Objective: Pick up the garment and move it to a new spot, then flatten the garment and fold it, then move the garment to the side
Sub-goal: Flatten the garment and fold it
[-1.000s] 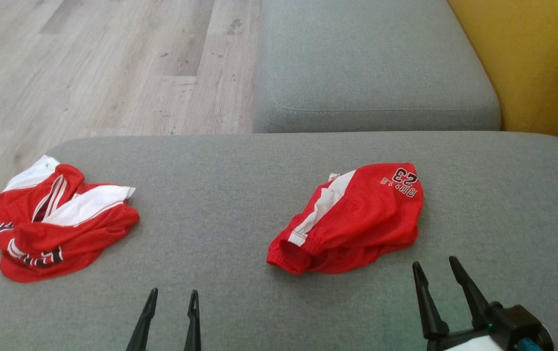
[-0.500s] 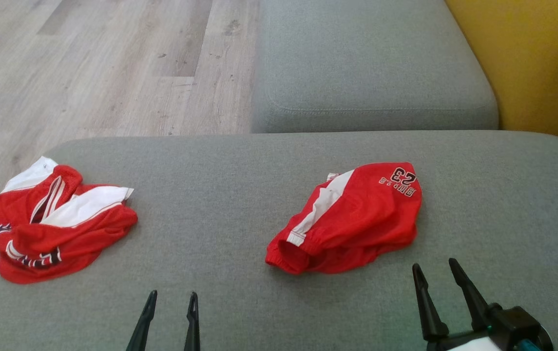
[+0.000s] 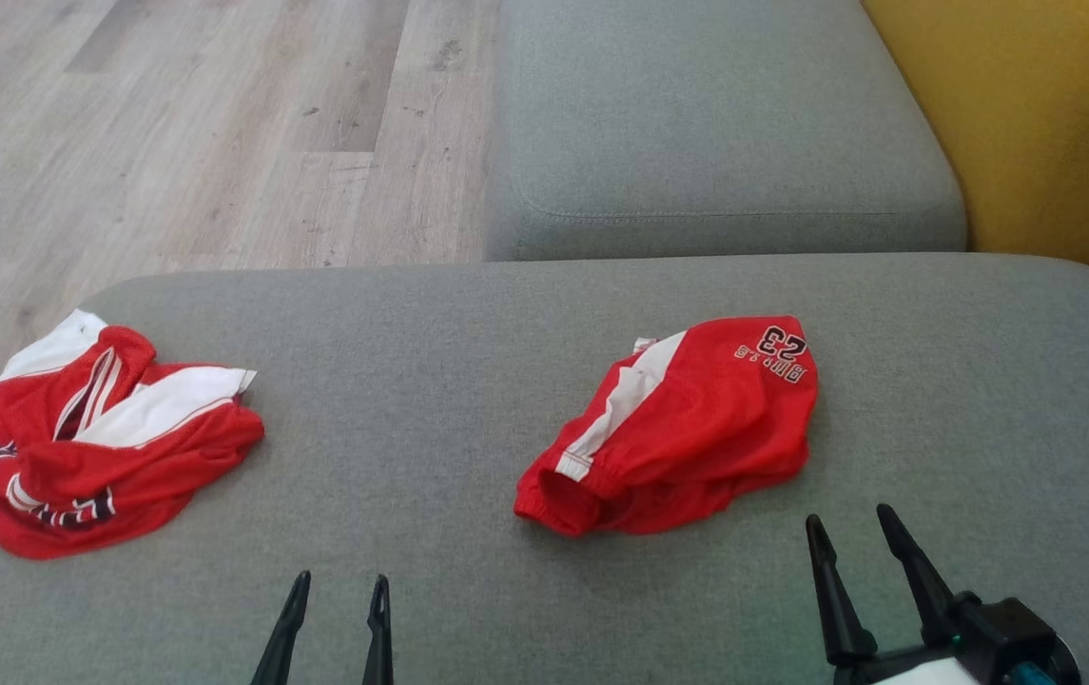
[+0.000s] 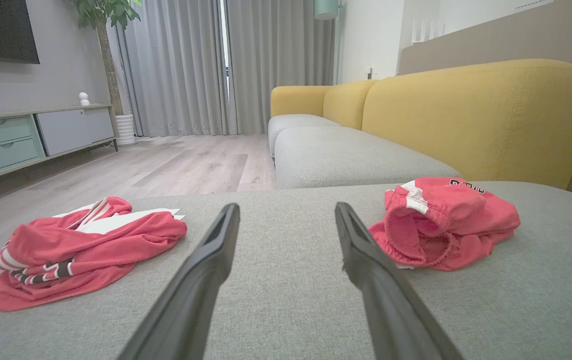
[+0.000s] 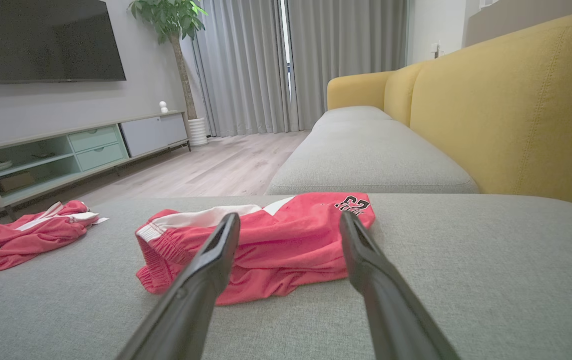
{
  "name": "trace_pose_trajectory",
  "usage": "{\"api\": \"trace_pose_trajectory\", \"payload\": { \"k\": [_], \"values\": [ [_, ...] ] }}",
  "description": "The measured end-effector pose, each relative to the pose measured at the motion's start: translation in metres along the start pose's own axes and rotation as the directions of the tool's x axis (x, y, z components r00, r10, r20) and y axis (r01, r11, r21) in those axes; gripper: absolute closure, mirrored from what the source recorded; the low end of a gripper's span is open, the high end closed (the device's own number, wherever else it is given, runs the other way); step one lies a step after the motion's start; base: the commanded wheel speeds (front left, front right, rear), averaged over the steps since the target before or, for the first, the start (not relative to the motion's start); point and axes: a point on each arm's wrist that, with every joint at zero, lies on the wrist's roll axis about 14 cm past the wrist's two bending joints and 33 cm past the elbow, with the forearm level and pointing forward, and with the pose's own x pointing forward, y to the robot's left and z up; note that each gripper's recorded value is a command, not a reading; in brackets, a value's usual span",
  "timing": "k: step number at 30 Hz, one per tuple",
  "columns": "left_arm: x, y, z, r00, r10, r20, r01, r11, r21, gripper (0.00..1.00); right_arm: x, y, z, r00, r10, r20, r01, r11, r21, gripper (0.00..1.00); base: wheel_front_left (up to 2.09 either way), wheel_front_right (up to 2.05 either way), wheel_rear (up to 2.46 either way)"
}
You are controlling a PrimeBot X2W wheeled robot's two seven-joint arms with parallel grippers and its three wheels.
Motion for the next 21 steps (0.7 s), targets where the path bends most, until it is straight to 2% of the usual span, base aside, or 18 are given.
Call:
{"api": "trace_pose_trajectory", "payload": {
  "k": [7,12,14,17,21],
  "values": [
    [0.002,-0.005,-0.006,0.999,-0.022,-0.023,0.021,1.000,-0.020,0.00,-0.001,-0.004,-0.003,1.000,-0.018,-0.007,0.018,1.000,0.022,0.00,0.00,0.00,0.00],
    [0.002,-0.008,-0.026,0.995,-0.029,-0.096,0.013,0.986,-0.165,0.00,-0.002,-0.011,-0.006,0.999,-0.043,-0.017,0.044,0.998,0.042,0.00,0.00,0.00,0.00],
    [0.003,-0.018,-0.037,0.988,-0.073,-0.133,0.043,0.975,-0.217,0.00,-0.003,-0.014,-0.008,0.998,-0.053,-0.023,0.054,0.998,0.045,0.00,0.00,0.00,0.00],
    [0.012,-0.048,-0.044,0.970,-0.193,-0.151,0.142,0.946,-0.293,0.00,-0.004,-0.017,-0.011,0.997,-0.067,-0.034,0.069,0.996,0.050,0.00,0.00,0.00,0.00],
    [0.030,-0.090,-0.042,0.930,-0.338,-0.143,0.253,0.873,-0.417,0.00,-0.002,-0.020,-0.013,0.996,-0.078,-0.044,0.081,0.995,0.055,0.00,0.00,0.00,0.00]
  ]
}}
